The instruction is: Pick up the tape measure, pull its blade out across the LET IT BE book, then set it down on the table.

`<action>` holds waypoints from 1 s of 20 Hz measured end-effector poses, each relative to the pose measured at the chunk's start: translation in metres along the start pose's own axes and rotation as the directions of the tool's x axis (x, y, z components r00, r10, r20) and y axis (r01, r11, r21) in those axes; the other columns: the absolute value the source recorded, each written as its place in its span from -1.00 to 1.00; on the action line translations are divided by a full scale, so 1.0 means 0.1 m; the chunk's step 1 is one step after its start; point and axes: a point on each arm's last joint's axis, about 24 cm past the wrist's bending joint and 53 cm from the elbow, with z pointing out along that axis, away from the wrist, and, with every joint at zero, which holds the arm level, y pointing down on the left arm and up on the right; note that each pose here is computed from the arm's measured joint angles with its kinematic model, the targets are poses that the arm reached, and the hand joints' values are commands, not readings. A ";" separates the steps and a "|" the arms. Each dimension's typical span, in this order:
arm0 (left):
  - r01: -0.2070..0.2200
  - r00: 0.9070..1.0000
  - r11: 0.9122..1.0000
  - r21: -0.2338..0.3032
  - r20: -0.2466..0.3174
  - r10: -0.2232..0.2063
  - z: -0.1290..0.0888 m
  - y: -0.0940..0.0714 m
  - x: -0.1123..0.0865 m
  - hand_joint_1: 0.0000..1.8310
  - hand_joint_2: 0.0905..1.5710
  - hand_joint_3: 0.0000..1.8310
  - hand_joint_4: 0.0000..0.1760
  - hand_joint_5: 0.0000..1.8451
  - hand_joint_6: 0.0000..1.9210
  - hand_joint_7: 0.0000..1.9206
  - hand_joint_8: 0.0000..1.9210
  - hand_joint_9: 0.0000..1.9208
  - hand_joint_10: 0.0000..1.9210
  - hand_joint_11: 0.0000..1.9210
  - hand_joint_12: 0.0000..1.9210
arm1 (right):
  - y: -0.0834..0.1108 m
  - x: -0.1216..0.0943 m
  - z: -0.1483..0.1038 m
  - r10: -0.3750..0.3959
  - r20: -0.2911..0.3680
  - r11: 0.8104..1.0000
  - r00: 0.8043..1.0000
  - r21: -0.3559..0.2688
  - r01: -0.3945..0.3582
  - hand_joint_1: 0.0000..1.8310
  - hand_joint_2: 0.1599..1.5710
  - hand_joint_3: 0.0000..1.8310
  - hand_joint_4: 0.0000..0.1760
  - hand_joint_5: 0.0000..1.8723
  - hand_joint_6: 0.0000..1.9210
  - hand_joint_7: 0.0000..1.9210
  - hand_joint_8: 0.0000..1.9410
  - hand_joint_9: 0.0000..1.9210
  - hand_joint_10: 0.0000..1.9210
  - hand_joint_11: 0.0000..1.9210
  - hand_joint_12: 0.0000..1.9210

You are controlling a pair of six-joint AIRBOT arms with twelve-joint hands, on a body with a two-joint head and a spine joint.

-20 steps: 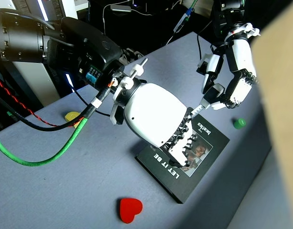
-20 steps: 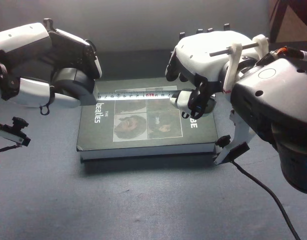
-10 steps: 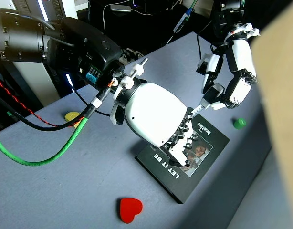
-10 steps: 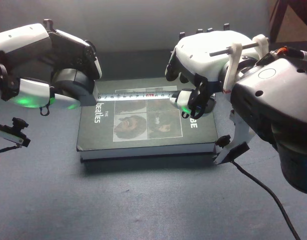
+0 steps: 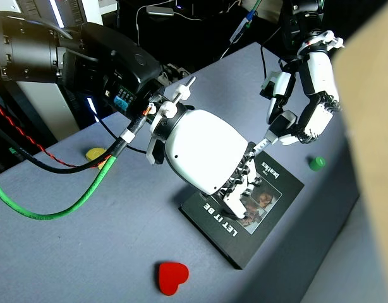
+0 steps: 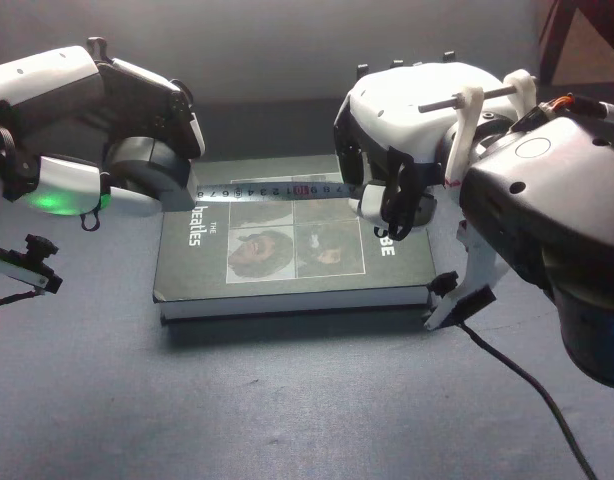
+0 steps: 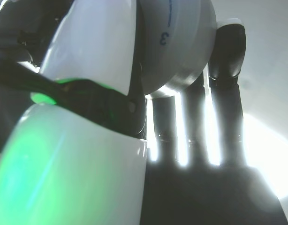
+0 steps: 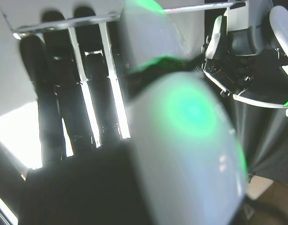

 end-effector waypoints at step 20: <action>0.020 1.000 0.999 0.027 -0.006 -0.020 0.02 -0.06 0.03 0.63 0.37 -1.00 -1.00 -0.10 0.11 0.02 -0.19 0.06 0.02 -0.12 0.57 | -0.28 -0.30 -0.15 -0.007 0.036 0.999 0.999 0.034 0.005 0.49 0.38 -1.00 -1.00 -0.11 0.10 0.07 -0.03 -0.11 0.36 -0.25 0.33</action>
